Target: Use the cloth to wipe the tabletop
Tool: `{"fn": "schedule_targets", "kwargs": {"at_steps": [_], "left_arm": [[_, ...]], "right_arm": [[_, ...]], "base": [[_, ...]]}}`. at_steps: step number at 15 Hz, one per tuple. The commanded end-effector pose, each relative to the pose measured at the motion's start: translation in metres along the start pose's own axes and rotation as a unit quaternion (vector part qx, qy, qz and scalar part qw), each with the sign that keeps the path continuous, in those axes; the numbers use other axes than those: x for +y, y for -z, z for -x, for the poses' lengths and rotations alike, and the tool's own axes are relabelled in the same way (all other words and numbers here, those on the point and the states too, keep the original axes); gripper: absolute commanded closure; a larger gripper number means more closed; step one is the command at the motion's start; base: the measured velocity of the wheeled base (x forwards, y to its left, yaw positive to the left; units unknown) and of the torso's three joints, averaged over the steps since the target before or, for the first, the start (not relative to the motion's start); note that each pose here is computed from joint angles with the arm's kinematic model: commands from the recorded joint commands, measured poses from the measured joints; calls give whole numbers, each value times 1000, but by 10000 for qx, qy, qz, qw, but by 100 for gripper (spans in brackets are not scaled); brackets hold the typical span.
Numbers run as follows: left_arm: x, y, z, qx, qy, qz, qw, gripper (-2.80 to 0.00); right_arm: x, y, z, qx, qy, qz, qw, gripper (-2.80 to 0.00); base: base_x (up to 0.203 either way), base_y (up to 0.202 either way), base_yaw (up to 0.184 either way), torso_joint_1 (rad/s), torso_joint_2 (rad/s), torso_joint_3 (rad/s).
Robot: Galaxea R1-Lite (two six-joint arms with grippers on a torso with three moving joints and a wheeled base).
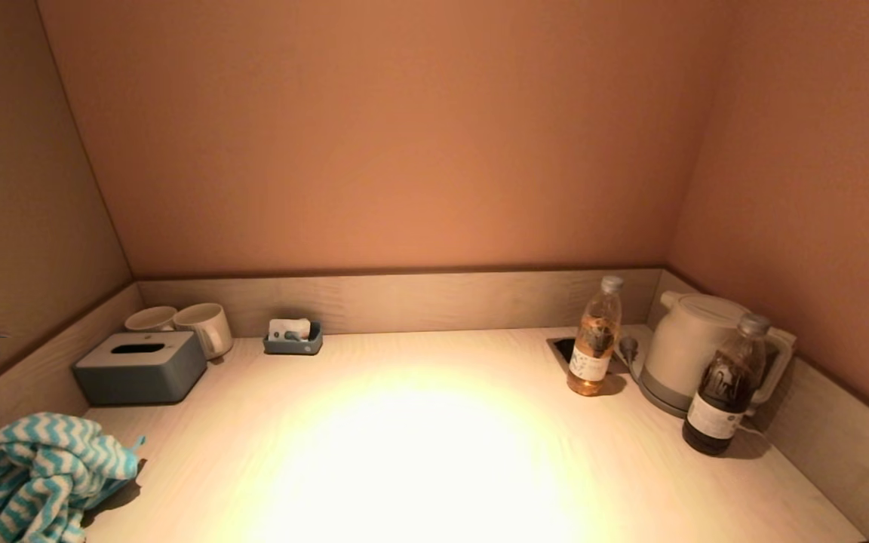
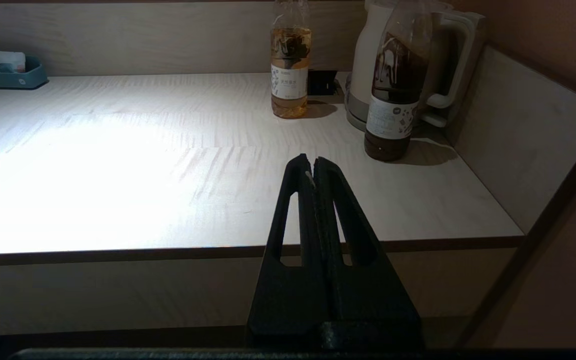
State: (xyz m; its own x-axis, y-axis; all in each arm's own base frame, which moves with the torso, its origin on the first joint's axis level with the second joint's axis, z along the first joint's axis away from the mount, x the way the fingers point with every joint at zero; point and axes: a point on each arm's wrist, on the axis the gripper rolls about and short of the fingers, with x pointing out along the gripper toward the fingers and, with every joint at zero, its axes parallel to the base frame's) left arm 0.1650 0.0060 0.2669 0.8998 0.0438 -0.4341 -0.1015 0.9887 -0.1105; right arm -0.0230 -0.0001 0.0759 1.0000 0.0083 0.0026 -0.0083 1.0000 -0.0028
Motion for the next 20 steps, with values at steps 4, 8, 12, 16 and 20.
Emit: {"fn": "schedule_targets", "kwargs": {"at_steps": [4, 8, 12, 16, 20], "left_arm": [[-2, 13, 71, -1162, 415, -292, 9919, 0], [1, 33, 113, -1728, 661, -336, 9822, 0], [13, 82, 151, -2340, 686, -379, 9691, 0], [20, 125, 154, -2427, 478, -398, 9681, 0], [24, 152, 155, -2577, 221, -328, 9654, 0]], "right_arm": [[0, 0, 0, 5, -5, 1, 10000, 0], [0, 0, 0, 5, -5, 1, 10000, 0], [0, 0, 0, 5, -5, 1, 10000, 0], [0, 0, 0, 11, -5, 1, 10000, 0], [0, 0, 0, 5, -5, 1, 10000, 0]], "base": [[0, 0, 0, 0, 0, 0], [0, 0, 0, 0, 0, 0], [0, 0, 0, 0, 0, 0], [0, 0, 0, 0, 0, 0], [0, 0, 0, 0, 0, 0]]}}
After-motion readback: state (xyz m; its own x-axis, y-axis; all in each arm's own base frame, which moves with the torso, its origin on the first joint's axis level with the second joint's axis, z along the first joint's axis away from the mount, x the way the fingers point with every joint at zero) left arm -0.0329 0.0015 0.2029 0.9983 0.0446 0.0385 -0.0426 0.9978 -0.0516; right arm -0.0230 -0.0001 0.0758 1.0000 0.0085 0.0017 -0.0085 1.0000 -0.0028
